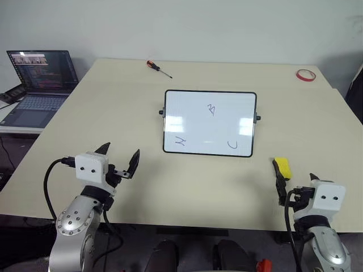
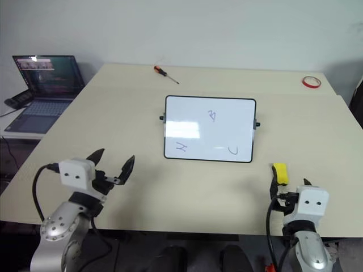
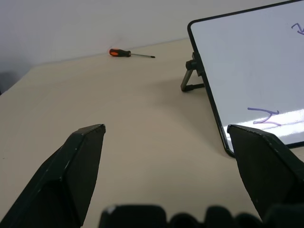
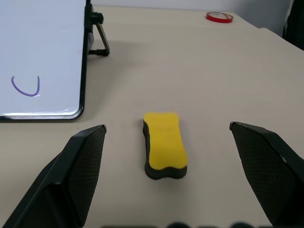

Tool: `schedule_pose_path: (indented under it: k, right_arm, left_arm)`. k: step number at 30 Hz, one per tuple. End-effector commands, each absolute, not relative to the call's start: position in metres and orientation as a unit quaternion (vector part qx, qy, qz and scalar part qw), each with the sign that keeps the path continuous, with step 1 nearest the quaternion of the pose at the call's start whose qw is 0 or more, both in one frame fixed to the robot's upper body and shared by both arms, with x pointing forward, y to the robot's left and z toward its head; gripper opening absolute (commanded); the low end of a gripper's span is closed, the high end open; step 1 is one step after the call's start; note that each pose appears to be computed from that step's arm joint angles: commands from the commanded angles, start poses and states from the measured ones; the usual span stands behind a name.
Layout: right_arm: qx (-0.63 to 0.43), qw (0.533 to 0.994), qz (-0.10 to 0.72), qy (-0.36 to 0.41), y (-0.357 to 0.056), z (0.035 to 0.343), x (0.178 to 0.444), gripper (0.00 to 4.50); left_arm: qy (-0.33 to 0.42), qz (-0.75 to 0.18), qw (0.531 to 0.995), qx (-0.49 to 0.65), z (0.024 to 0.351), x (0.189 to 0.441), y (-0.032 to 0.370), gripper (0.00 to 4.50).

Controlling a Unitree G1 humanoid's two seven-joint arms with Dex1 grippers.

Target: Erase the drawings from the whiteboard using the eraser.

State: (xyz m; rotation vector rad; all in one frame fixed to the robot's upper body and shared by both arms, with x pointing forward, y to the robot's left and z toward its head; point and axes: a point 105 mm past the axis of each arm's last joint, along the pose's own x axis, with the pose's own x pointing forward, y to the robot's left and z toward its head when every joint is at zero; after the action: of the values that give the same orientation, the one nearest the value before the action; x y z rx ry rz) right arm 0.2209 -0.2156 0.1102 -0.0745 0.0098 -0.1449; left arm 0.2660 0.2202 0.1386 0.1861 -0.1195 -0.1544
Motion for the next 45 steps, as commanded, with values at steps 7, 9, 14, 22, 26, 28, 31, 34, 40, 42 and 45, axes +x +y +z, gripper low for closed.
schedule_pose_path:
  k: [7, 9, 14, 22, 26, 28, 31, 34, 40, 42, 45]
  right_arm:
    - [-0.042, 0.997, -0.067, -0.02, -0.216, 0.121, 0.224, 4.47]
    - [-0.039, 0.997, -0.069, -0.022, -0.216, 0.121, 0.228, 4.47]
    - [-0.031, 0.997, -0.061, -0.025, -0.207, 0.121, 0.231, 4.47]
    - [-0.027, 0.997, -0.07, -0.024, -0.211, 0.118, 0.235, 4.47]
    - [-0.021, 0.997, -0.075, -0.016, -0.21, 0.114, 0.237, 4.47]
    - [-0.022, 0.997, -0.072, -0.014, -0.209, 0.114, 0.236, 4.47]
    - [-0.021, 0.997, -0.074, -0.016, -0.211, 0.115, 0.235, 4.47]
    - [-0.02, 0.997, -0.078, -0.015, -0.211, 0.113, 0.236, 4.47]
    - [-0.017, 0.996, -0.082, -0.019, -0.211, 0.115, 0.238, 4.47]
    - [-0.013, 0.997, -0.075, -0.014, -0.21, 0.114, 0.238, 4.47]
    - [-0.006, 0.998, -0.067, -0.009, -0.21, 0.114, 0.239, 4.47]
  left_arm:
    - [-0.11, -0.076, 0.986, 0.099, 0.154, 0.269, 0.218, 4.5]
    - [-0.111, -0.064, 0.987, 0.098, 0.155, 0.269, 0.222, 4.5]
    - [-0.101, -0.072, 0.988, 0.093, 0.143, 0.268, 0.222, 4.5]
    - [-0.08, -0.093, 0.992, 0.02, 0.128, 0.277, 0.21, 4.5]
    - [-0.068, -0.127, 0.99, 0.003, 0.128, 0.278, 0.195, 4.5]
    - [-0.071, -0.131, 0.989, 0.007, 0.132, 0.277, 0.191, 4.5]
    - [-0.075, -0.135, 0.988, 0.011, 0.137, 0.276, 0.186, 4.5]
    - [-0.076, -0.134, 0.988, 0.012, 0.14, 0.276, 0.184, 4.5]
    - [-0.078, -0.139, 0.987, 0.019, 0.145, 0.279, 0.18, 4.5]
    - [-0.077, -0.149, 0.985, 0.027, 0.147, 0.281, 0.18, 4.5]
    - [-0.08, -0.197, 0.976, 0.044, 0.151, 0.284, 0.173, 4.5]
